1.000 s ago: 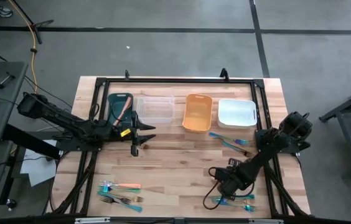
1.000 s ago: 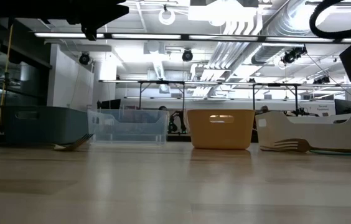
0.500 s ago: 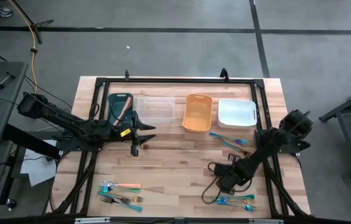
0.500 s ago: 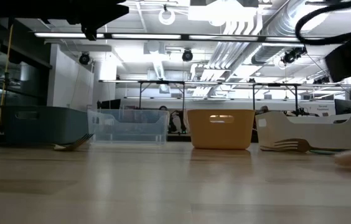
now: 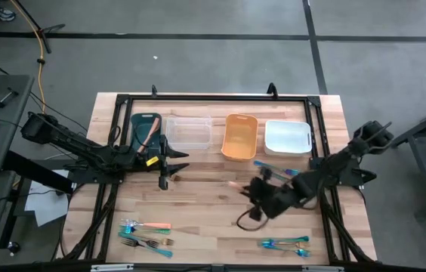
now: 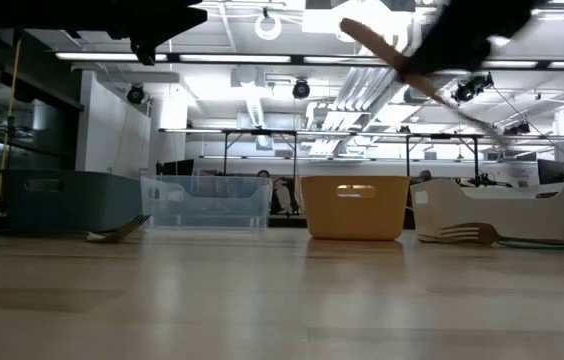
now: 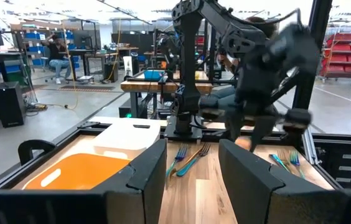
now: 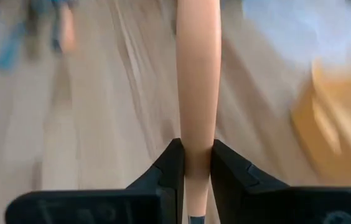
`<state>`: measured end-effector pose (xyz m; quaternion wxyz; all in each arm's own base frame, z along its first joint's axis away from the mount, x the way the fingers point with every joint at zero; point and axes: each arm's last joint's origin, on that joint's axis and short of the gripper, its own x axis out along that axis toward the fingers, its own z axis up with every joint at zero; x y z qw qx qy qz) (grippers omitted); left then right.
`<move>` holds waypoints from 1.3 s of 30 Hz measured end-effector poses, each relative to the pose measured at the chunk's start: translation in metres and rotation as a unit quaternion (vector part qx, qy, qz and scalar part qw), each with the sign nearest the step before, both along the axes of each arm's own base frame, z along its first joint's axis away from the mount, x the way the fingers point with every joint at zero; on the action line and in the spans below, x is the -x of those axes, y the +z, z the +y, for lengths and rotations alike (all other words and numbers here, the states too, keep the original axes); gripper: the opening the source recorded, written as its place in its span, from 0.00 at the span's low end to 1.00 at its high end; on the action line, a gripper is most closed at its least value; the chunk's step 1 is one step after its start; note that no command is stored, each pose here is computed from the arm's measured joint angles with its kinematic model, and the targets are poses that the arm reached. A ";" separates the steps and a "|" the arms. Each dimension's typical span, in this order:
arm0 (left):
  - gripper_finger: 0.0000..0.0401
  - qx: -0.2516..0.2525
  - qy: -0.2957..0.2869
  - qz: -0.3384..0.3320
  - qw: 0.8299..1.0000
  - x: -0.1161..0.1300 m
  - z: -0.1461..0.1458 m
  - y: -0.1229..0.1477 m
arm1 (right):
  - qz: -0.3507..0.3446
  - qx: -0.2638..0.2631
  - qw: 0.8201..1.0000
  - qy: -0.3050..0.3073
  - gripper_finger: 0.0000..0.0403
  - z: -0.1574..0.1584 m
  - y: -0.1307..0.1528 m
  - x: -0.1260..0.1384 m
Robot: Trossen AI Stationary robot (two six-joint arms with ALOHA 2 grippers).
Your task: Sort silverware by color (type)
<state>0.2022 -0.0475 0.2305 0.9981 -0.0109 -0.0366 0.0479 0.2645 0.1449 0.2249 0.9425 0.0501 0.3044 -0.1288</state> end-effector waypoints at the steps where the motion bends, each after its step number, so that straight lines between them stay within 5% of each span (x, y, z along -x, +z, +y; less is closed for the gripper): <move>1: 0.34 0.002 0.000 -0.001 1.000 0.000 0.000 0.000 | -0.024 0.011 1.000 0.010 0.11 -0.003 0.003 -0.009; 13: 0.34 -0.002 -0.030 0.000 1.000 -0.001 -0.002 -0.001 | -0.260 0.058 0.953 0.142 0.11 -0.070 0.010 -0.096; 22: 0.34 0.005 -0.027 0.018 0.999 -0.012 -0.005 -0.014 | -0.266 0.081 0.948 0.157 0.11 -0.090 -0.014 -0.113; 39: 0.34 -0.002 -0.017 0.003 1.000 -0.046 -0.011 -0.021 | -0.247 0.072 0.957 0.137 0.11 -0.097 -0.018 -0.113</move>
